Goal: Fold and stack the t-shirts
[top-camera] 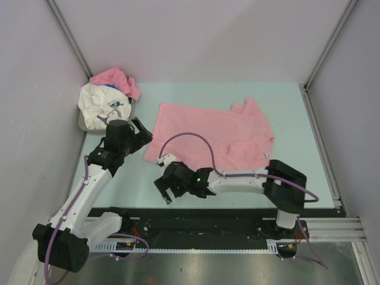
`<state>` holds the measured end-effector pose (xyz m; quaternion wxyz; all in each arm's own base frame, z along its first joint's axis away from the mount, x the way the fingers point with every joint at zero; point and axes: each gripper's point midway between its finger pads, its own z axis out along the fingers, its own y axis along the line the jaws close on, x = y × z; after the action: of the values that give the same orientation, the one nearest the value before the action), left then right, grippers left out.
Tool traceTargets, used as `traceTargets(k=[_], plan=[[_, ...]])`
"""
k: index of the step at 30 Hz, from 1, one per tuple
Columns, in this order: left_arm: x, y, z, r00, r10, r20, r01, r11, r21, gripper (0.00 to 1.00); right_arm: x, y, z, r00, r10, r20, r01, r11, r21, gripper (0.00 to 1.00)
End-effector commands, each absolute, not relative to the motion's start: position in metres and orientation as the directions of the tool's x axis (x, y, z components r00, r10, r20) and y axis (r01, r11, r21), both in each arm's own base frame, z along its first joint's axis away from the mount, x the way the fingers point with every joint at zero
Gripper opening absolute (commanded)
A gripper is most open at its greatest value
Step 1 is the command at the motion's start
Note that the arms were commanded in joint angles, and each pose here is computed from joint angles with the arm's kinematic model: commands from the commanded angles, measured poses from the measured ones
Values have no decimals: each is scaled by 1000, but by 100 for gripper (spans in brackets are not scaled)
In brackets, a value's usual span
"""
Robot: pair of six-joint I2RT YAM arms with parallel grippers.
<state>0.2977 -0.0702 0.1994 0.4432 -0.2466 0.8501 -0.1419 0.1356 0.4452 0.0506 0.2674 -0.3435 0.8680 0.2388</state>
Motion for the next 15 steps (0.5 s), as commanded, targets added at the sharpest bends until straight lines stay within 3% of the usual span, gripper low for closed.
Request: traceTargets(k=[1, 7, 15], plan=[[306, -99, 174, -555, -499, -665, -198, 856, -477, 100, 190, 407, 166, -543, -218, -811, -613, 763, 205, 100], [329, -143, 147, -596, -477, -646, -82, 837, -542, 100, 231, 318, 253, -467, -28, -884, -485, 844, 230, 100], [354, -176, 112, -639, -435, -634, -5, 826, -563, 100, 244, 254, 268, -461, 29, -887, -395, 888, 234, 100]])
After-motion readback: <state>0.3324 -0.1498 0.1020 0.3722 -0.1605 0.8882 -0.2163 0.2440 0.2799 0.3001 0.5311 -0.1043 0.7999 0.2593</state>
